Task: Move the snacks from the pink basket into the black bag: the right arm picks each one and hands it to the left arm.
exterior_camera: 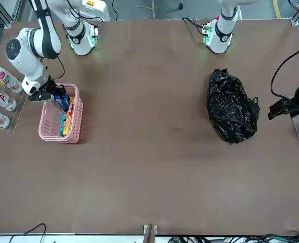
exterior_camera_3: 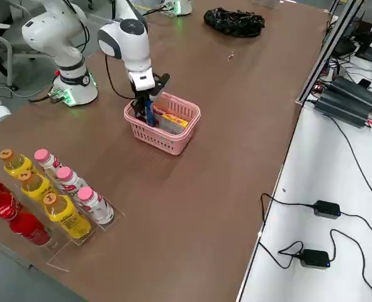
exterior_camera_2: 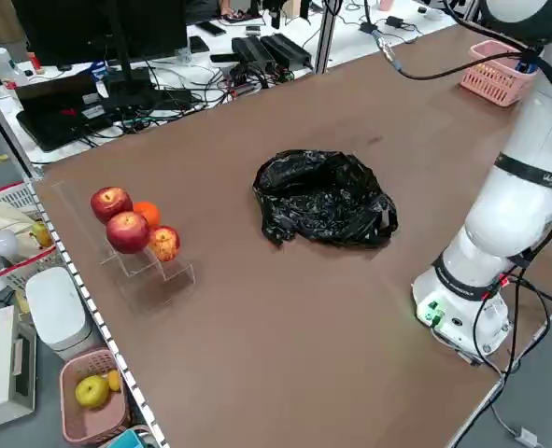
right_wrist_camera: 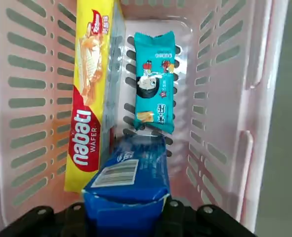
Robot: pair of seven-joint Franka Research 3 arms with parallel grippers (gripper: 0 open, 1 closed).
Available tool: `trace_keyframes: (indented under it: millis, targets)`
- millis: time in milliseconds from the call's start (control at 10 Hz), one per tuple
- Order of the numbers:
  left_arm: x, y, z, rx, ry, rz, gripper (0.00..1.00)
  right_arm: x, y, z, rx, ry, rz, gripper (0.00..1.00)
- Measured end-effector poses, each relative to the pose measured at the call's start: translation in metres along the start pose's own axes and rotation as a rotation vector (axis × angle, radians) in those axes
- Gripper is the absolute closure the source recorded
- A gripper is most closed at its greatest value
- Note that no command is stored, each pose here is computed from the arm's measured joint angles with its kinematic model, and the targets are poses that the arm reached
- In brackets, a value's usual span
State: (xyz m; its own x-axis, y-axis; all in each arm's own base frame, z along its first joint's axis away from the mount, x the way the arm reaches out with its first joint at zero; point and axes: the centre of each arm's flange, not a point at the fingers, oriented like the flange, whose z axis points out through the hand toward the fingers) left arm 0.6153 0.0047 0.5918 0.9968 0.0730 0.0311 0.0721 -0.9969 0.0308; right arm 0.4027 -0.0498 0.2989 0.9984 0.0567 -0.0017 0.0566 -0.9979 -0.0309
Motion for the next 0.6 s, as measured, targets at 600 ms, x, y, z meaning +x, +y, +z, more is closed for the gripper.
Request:
trace_keyframes:
  millis: [600]
  targets:
    - [-0.003, 0.02, -0.011, -0.009, 0.016, 0.008, 0.0, 0.014, 0.002, -0.04, 0.01, -0.033, -0.036, 0.57]
